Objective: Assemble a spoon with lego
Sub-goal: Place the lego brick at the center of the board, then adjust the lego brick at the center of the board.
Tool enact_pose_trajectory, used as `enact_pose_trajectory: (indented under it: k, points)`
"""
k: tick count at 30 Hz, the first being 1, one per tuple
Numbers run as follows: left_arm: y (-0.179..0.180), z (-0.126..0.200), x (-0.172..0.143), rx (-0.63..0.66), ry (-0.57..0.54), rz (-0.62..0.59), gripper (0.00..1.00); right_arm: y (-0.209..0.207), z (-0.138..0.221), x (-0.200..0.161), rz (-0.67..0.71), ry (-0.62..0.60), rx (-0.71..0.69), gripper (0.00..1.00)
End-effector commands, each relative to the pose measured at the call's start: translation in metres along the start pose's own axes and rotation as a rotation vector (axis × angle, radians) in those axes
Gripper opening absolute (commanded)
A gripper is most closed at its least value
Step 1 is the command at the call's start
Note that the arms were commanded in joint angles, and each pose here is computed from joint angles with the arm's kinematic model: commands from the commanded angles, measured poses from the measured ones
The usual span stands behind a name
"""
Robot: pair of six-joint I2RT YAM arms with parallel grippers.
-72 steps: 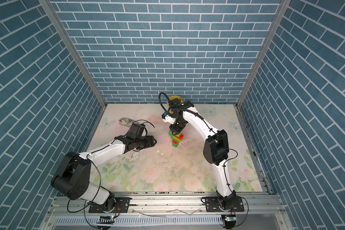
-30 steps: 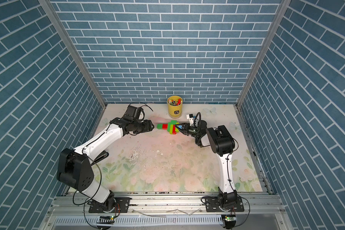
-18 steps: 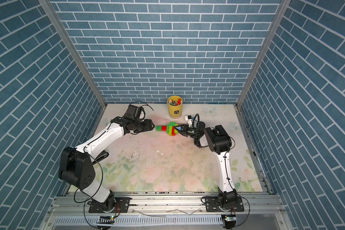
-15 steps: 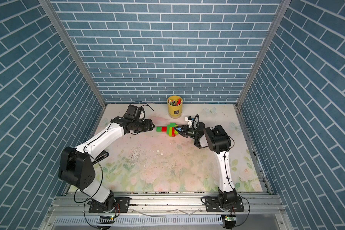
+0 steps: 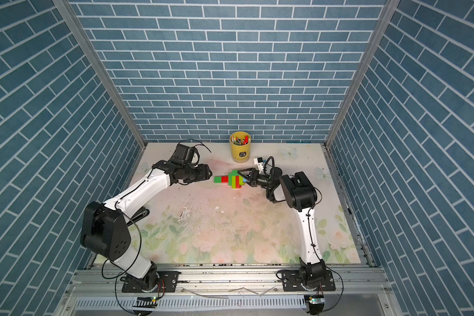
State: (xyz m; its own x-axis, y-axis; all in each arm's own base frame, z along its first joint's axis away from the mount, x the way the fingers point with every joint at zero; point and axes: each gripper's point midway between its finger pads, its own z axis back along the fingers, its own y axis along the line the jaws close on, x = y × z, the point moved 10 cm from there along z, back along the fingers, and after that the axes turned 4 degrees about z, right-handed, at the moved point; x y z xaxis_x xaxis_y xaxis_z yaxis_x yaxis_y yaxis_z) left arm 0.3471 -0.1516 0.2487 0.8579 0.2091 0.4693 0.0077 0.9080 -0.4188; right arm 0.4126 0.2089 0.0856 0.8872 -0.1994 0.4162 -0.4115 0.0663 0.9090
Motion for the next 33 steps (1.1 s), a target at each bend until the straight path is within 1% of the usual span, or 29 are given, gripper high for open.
enact_pose_trajectory:
  k: [1, 3, 6, 7, 8, 9, 10, 12, 13, 14, 15, 16, 17, 18, 19, 20, 21, 22, 23, 24, 25, 27, 29, 33]
  points:
    - [-0.001, -0.012, 0.006, -0.028, 0.005, -0.011, 0.68, -0.029, 0.01, -0.02, -0.125, 0.03, -0.154, 0.99]
    - [-0.004, -0.025, 0.011, -0.087, 0.018, 0.006, 0.69, -0.026, 0.018, -0.024, -0.12, 0.047, -0.297, 0.99]
    - [-0.006, -0.044, 0.021, -0.182, -0.001, 0.047, 0.69, -0.003, 0.024, -0.024, -0.004, 0.111, -0.496, 0.99]
    - [-0.008, -0.049, 0.025, -0.201, -0.01, 0.052, 0.7, -0.001, 0.026, -0.025, 0.032, 0.135, -0.558, 0.99]
    - [-0.01, -0.052, 0.029, -0.223, -0.018, 0.054, 0.71, 0.001, 0.028, -0.024, 0.01, 0.159, -0.592, 0.99]
    - [-0.011, -0.058, 0.033, -0.243, -0.026, 0.062, 0.72, 0.009, 0.028, -0.023, 0.045, 0.174, -0.593, 0.99]
    - [-0.012, -0.063, 0.035, -0.26, -0.028, 0.067, 0.72, 0.009, 0.033, -0.025, 0.06, 0.157, -0.67, 0.99]
    - [-0.013, -0.074, 0.042, -0.297, -0.035, 0.088, 0.73, 0.013, 0.035, -0.027, 0.096, 0.181, -0.72, 0.99]
    - [-0.014, -0.079, 0.044, -0.316, -0.042, 0.099, 0.73, 0.013, 0.037, -0.027, 0.085, 0.207, -0.751, 0.99]
    - [-0.014, -0.085, 0.046, -0.336, -0.048, 0.113, 0.74, 0.018, 0.037, -0.024, 0.135, 0.211, -0.765, 0.99]
    - [-0.014, -0.092, 0.048, -0.356, -0.046, 0.127, 0.74, 0.018, 0.041, -0.027, 0.143, 0.202, -0.821, 0.99]
    - [-0.014, -0.097, 0.05, -0.368, -0.044, 0.136, 0.74, 0.026, 0.041, -0.024, 0.16, 0.22, -0.804, 0.99]
    - [-0.015, -0.103, 0.05, -0.379, -0.04, 0.138, 0.74, 0.029, 0.045, -0.022, 0.196, 0.198, -0.831, 0.99]
    - [-0.014, -0.109, 0.051, -0.392, -0.038, 0.146, 0.75, 0.029, 0.051, -0.022, 0.177, 0.188, -0.85, 0.99]
    - [-0.015, -0.114, 0.051, -0.409, -0.035, 0.152, 0.75, 0.033, 0.054, -0.018, 0.18, 0.182, -0.827, 0.99]
    - [-0.014, -0.12, 0.051, -0.416, -0.033, 0.156, 0.75, 0.032, 0.058, -0.019, 0.196, 0.164, -0.871, 0.99]
    - [-0.013, -0.126, 0.051, -0.421, -0.035, 0.164, 0.75, 0.039, 0.058, -0.014, 0.184, 0.192, -0.85, 0.99]
    - [-0.013, -0.131, 0.049, -0.43, -0.029, 0.171, 0.76, 0.045, 0.058, -0.011, 0.224, 0.174, -0.856, 0.99]
    - [-0.013, -0.136, 0.048, -0.445, -0.029, 0.183, 0.76, 0.043, 0.063, -0.012, 0.228, 0.142, -0.891, 0.99]
    - [-0.012, -0.142, 0.046, -0.454, -0.027, 0.2, 0.76, 0.045, 0.066, -0.008, 0.196, 0.152, -0.857, 0.99]
    - [-0.013, -0.144, 0.046, -0.469, -0.03, 0.202, 0.76, 0.049, 0.069, -0.006, 0.196, 0.141, -0.837, 0.99]
    - [-0.015, -0.152, 0.043, -0.481, -0.018, 0.196, 0.76, 0.057, 0.074, -0.009, 0.216, 0.126, -0.844, 0.99]
    - [-0.015, -0.161, 0.041, -0.491, -0.008, 0.199, 0.77, 0.074, 0.078, -0.007, 0.246, 0.132, -0.844, 0.99]
    - [-0.015, -0.179, 0.04, -0.53, 0.007, 0.223, 0.78, 0.107, 0.091, -0.005, 0.321, 0.145, -0.888, 0.99]
